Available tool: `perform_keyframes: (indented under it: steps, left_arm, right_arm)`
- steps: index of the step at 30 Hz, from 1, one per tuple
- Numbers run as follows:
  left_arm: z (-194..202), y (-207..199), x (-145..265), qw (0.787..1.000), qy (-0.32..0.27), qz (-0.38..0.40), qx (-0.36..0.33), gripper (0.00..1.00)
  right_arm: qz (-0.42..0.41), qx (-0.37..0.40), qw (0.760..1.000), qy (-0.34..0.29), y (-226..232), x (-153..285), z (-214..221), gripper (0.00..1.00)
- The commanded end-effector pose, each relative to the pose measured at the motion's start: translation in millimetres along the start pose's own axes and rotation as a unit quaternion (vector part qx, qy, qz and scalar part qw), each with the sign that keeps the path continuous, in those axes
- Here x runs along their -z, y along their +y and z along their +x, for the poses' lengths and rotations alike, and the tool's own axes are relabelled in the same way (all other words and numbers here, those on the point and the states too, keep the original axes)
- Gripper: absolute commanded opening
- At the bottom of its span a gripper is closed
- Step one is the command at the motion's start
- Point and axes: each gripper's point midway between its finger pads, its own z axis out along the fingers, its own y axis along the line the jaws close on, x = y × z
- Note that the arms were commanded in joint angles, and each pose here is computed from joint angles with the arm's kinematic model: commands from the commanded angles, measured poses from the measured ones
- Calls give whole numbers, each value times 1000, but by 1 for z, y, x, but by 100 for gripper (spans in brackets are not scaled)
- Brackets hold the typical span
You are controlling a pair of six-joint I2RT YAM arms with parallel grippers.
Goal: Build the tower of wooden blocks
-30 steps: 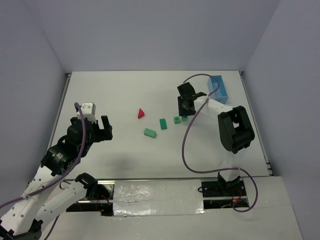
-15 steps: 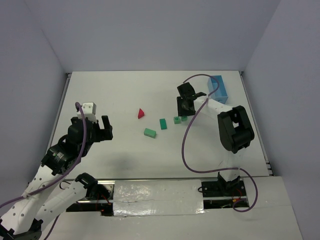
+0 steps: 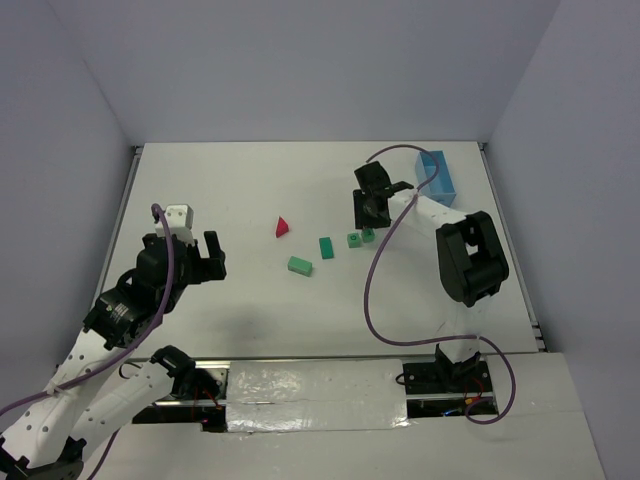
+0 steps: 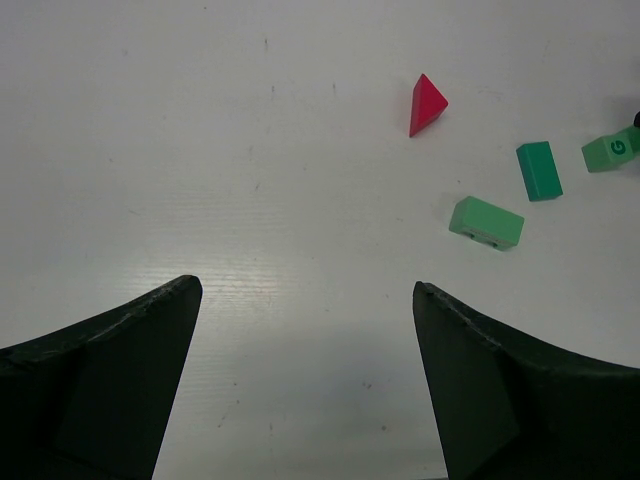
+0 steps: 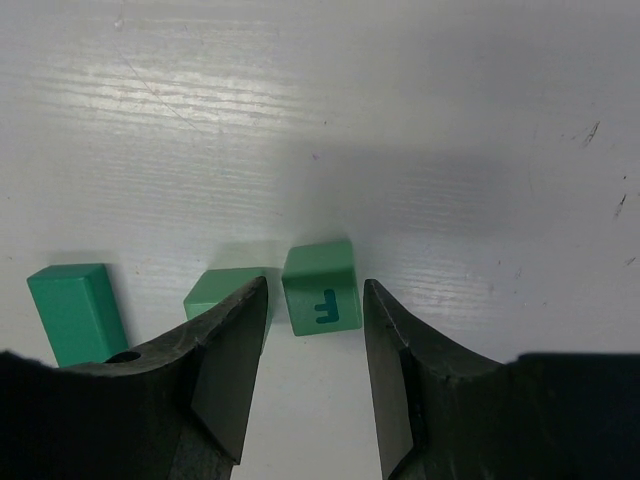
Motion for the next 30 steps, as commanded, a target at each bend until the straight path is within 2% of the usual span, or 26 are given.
perform_keyframes:
  steps: [1,17,30]
  left_arm:
    - [-4,-5,-3,1000,-10,9,-5,99]
    - [-4,-5,-3,1000,-9,9,-5,99]
    - [-5,-5,-3,1000,-11,10,-4,99]
  right_arm:
    - [-4,-9,1000,-21,0,10,-21,51]
    - [-3,5,1000,7,0,-4,-5,49]
    - [0,4,1000,10,-3,-5,1,41]
